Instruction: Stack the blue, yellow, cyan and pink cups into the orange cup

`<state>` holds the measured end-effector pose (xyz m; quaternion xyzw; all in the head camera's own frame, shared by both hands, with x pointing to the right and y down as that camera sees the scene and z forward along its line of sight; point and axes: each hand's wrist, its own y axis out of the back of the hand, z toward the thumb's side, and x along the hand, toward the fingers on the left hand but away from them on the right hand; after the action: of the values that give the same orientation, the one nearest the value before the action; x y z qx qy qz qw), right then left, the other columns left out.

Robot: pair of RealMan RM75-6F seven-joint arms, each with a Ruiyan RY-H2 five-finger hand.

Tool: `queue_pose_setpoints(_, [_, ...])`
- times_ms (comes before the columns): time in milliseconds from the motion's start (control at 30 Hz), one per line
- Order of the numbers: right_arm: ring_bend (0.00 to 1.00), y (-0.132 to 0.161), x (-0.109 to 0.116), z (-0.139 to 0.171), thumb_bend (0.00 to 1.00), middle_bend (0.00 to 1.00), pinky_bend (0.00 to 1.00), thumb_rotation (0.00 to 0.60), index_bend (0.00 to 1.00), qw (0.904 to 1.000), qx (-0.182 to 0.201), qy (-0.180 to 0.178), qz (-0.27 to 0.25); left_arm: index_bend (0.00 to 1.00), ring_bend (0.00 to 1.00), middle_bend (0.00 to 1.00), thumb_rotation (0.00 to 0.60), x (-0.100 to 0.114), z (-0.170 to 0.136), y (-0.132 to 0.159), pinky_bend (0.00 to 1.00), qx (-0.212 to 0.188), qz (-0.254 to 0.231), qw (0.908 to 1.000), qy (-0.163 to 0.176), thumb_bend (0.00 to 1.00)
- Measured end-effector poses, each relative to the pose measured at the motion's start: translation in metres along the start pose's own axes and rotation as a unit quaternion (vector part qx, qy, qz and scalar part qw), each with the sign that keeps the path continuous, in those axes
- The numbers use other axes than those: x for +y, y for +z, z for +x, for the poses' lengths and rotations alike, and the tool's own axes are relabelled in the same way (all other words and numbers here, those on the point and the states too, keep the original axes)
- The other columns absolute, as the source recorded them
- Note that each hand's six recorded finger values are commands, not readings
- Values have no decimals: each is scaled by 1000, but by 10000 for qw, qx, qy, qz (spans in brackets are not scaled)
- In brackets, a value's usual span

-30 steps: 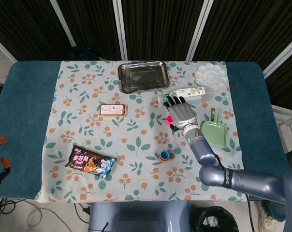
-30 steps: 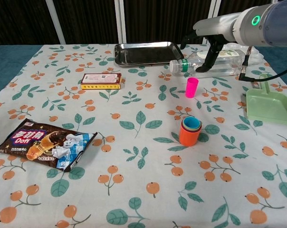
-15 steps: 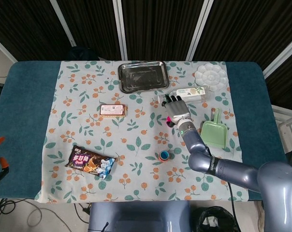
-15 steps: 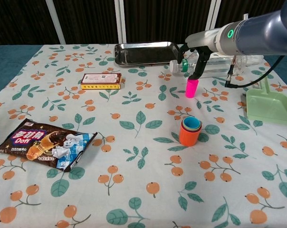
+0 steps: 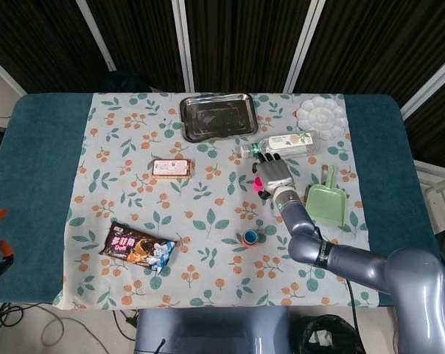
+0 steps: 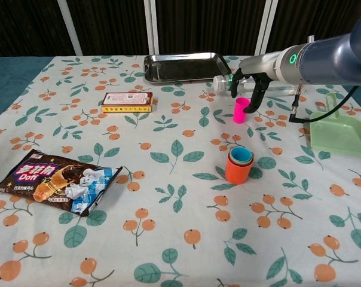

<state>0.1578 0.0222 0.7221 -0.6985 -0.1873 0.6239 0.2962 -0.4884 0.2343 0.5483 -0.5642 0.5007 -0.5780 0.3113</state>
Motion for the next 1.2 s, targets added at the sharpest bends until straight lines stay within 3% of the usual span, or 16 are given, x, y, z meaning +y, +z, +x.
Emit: queue_pose_setpoints(1200, [25, -5, -3, -4, 404, 0, 89, 600, 429, 9997, -48, -194, -124, 198, 6, 98, 600, 0, 1, -2, 60, 50, 34, 10000, -36, 682])
